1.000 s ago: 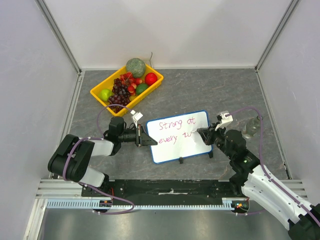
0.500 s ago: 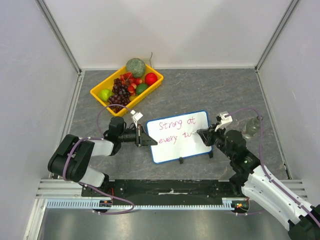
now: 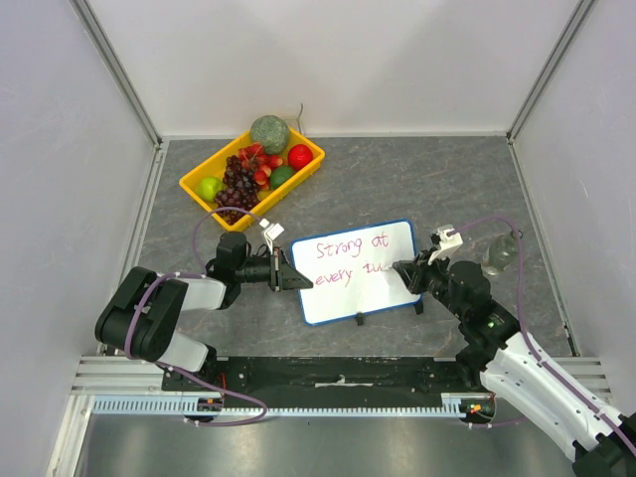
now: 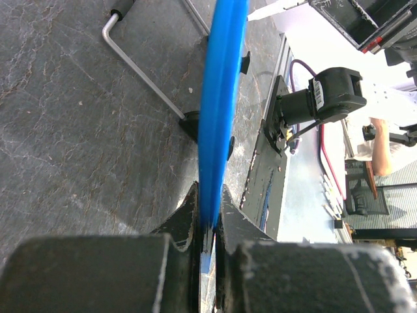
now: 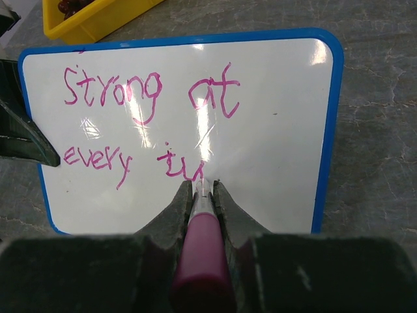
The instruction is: Write a sentence on the whiteboard
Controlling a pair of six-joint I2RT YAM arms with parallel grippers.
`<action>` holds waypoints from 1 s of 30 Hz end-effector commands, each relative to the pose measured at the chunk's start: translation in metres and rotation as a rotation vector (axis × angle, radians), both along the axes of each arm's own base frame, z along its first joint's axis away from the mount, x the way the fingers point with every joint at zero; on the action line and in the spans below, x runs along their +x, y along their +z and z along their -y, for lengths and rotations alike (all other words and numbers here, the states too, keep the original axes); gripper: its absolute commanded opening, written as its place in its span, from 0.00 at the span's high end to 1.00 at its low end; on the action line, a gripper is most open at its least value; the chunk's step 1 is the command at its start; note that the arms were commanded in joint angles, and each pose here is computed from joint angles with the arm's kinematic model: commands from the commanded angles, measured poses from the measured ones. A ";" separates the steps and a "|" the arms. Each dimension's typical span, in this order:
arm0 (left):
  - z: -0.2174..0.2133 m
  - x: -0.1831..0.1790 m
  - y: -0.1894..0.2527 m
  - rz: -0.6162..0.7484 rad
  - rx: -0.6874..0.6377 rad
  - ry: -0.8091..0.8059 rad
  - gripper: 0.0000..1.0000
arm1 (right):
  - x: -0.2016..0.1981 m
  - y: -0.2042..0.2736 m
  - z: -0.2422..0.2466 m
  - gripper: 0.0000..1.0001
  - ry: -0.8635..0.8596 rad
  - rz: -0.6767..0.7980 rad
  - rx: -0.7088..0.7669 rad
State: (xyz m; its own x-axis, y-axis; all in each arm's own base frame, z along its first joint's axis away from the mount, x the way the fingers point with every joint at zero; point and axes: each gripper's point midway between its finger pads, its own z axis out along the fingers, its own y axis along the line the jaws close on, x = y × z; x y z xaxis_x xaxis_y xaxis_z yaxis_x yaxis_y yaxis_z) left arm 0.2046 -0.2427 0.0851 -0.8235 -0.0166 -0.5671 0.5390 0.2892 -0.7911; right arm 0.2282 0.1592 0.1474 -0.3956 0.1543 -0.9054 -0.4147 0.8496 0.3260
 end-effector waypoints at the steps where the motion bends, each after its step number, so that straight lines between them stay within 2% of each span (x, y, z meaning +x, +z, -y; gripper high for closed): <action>1: -0.011 0.009 -0.024 -0.025 0.080 0.092 0.98 | 0.002 -0.001 0.007 1.00 -0.026 -0.001 -0.033; 15: -0.011 0.009 -0.024 -0.024 0.079 0.089 0.98 | 0.013 0.060 -0.003 1.00 -0.029 0.104 0.071; 30: -0.011 0.009 -0.024 -0.023 0.078 0.089 0.98 | 0.021 0.028 0.005 1.00 -0.084 0.060 0.014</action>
State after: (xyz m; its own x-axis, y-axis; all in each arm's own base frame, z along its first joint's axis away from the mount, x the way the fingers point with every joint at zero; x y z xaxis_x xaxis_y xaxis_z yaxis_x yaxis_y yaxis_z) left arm 0.2041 -0.2427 0.0852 -0.8233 -0.0154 -0.5674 0.5399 0.2872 -0.7912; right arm 0.2419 0.1560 0.1701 -0.3664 0.1755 -0.9138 -0.3735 0.8717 0.3172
